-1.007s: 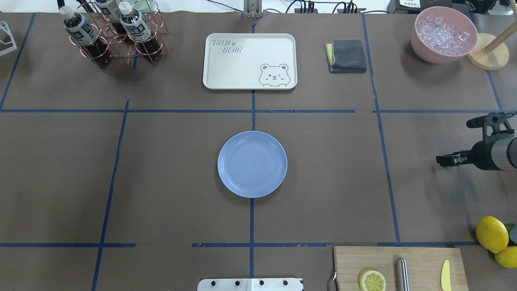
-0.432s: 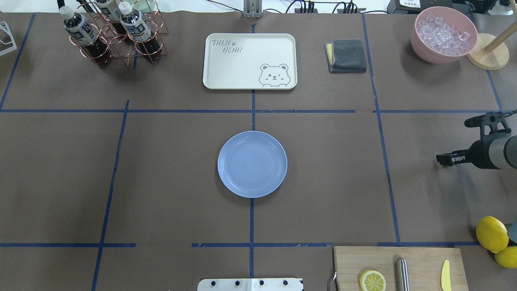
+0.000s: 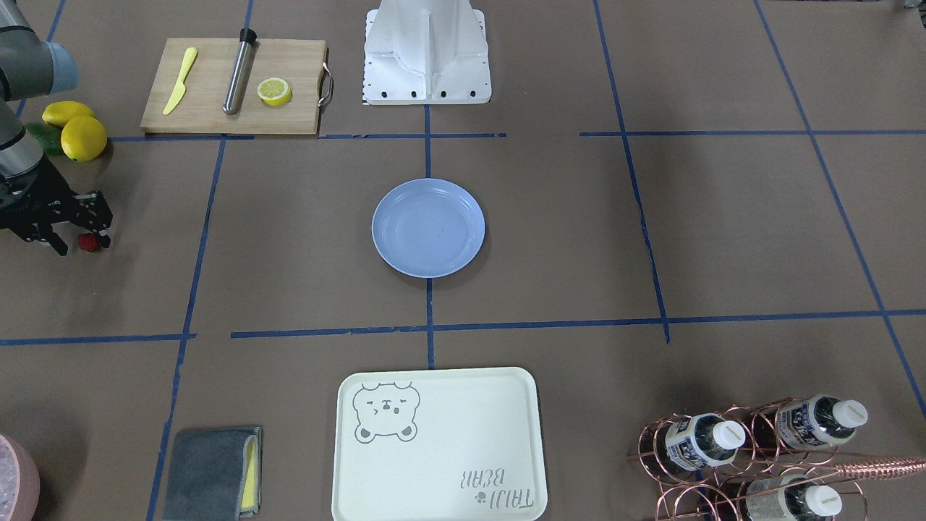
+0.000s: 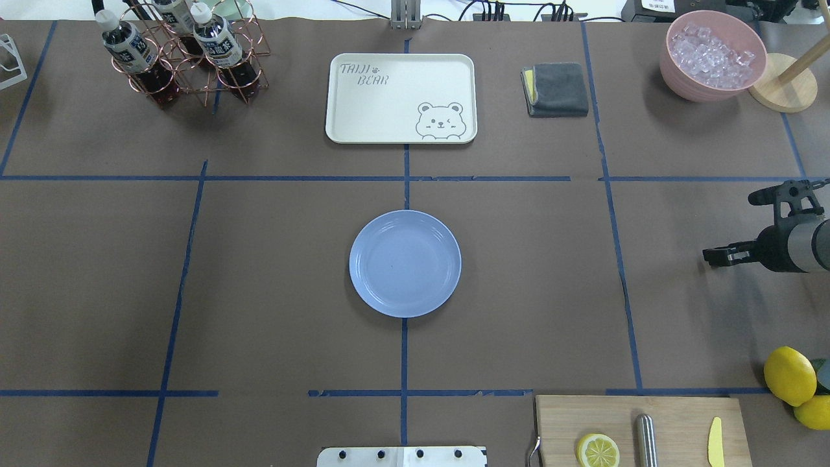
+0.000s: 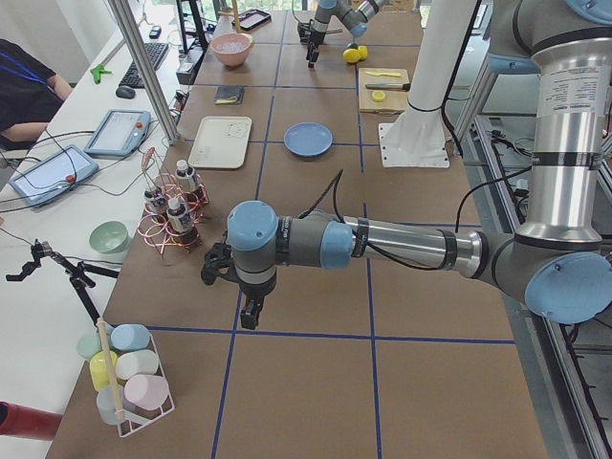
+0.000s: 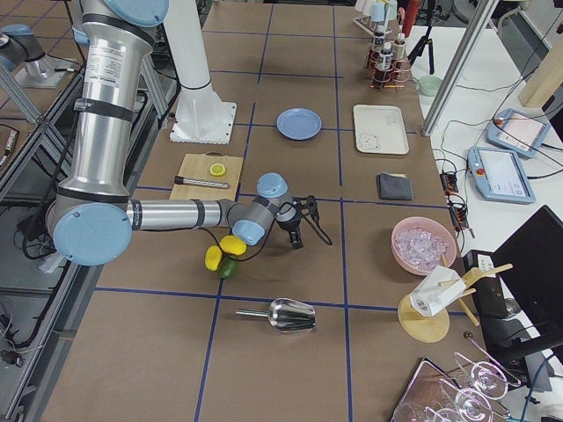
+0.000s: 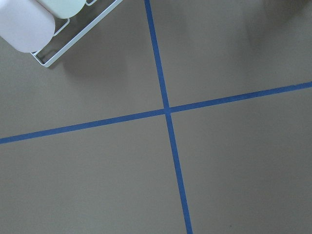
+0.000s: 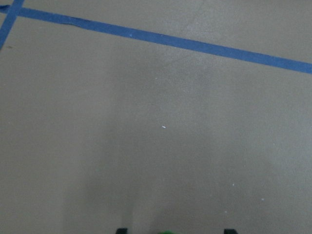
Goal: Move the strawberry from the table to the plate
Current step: 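Lower the right gripper onto the red strawberry and close it, then carry the strawberry with the right gripper over the blue plate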
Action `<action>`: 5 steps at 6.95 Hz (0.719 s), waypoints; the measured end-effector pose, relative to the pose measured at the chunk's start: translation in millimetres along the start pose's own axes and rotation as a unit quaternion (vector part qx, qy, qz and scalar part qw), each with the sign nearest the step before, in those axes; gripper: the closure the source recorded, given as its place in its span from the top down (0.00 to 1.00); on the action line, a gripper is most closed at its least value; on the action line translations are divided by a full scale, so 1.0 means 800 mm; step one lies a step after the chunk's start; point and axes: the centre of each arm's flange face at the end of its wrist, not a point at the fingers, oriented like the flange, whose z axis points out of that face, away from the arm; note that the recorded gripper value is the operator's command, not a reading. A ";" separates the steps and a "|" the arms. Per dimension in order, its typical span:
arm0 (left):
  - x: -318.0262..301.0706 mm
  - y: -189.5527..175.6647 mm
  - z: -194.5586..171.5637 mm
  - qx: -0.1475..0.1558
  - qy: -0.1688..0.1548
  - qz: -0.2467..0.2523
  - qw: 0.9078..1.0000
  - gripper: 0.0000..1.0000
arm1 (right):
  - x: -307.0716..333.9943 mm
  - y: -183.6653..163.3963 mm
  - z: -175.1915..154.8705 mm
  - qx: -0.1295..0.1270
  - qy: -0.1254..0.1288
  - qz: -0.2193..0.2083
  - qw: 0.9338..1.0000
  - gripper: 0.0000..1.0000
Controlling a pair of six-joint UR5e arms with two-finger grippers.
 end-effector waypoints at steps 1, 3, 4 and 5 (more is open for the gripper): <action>0.000 0.000 0.000 0.000 0.000 0.000 1.000 1.00 | 0.000 0.001 0.000 -0.001 -0.001 0.000 1.000 0.00; 0.000 0.000 0.000 0.000 0.000 0.000 1.000 1.00 | -0.006 -0.002 -0.003 0.000 -0.008 -0.001 1.000 0.00; 0.000 0.000 0.000 0.000 0.000 0.000 1.000 1.00 | -0.022 -0.010 -0.014 0.006 -0.018 -0.002 1.000 0.00; 0.000 0.000 0.000 0.000 0.000 0.000 1.000 1.00 | -0.053 -0.028 -0.037 0.010 -0.029 0.000 1.000 0.00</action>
